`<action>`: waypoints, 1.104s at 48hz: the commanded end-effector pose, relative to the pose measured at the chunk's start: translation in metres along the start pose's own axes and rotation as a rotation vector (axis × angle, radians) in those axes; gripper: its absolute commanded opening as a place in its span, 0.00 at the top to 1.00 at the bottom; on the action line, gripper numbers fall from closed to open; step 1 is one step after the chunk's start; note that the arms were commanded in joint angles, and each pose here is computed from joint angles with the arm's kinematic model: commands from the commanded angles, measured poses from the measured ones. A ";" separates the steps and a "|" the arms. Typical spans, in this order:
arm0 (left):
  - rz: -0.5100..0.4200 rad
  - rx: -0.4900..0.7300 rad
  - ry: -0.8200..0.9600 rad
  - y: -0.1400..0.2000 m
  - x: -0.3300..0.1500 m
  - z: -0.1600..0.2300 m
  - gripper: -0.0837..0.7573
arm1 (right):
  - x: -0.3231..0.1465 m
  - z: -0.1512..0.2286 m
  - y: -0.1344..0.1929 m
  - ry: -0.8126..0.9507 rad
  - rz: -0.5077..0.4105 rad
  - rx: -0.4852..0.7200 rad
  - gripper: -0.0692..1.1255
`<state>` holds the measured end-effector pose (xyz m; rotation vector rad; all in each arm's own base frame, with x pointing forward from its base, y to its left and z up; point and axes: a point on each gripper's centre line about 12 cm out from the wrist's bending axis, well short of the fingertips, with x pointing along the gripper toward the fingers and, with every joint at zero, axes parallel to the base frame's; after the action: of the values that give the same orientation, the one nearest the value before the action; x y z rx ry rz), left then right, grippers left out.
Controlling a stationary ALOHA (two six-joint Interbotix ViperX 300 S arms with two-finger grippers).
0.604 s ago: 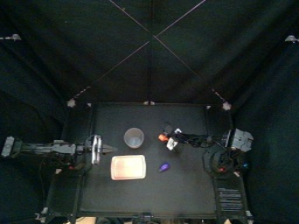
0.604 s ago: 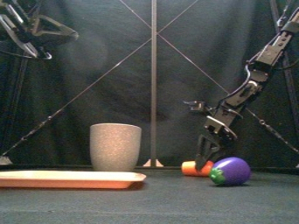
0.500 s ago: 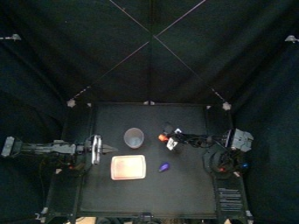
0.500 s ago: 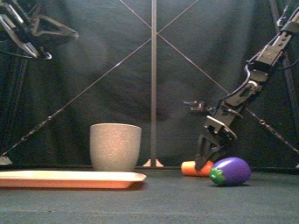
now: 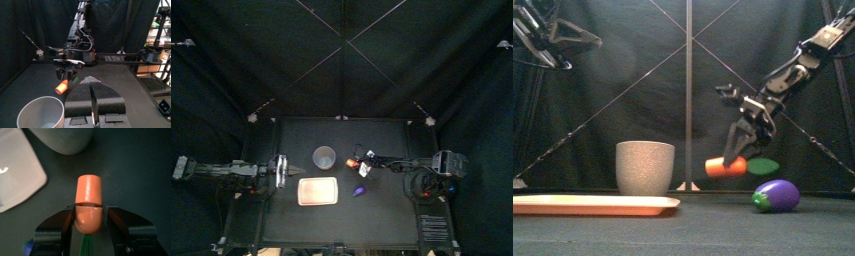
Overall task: Pick the carrot then place it on the pink plate
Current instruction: Place carrot on the pink plate
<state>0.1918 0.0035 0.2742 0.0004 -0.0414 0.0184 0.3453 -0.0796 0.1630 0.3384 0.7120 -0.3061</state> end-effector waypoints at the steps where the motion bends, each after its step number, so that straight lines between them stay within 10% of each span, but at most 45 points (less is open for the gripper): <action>1: 0.002 0.002 -0.026 0.000 0.002 0.009 0.94 | -0.024 0.034 0.040 -0.107 0.095 -0.047 0.46; 25: 0.003 0.003 -0.035 0.001 0.001 0.012 0.94 | -0.001 0.081 0.148 -0.215 0.285 -0.192 0.46; 53: 0.000 0.008 -0.049 0.000 -0.002 0.014 0.94 | 0.098 0.075 0.165 -0.117 0.241 -0.274 0.31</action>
<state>0.1881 0.0036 0.2789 0.0052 -0.0659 0.0192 0.5189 0.0252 0.1629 0.1408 0.6206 0.0007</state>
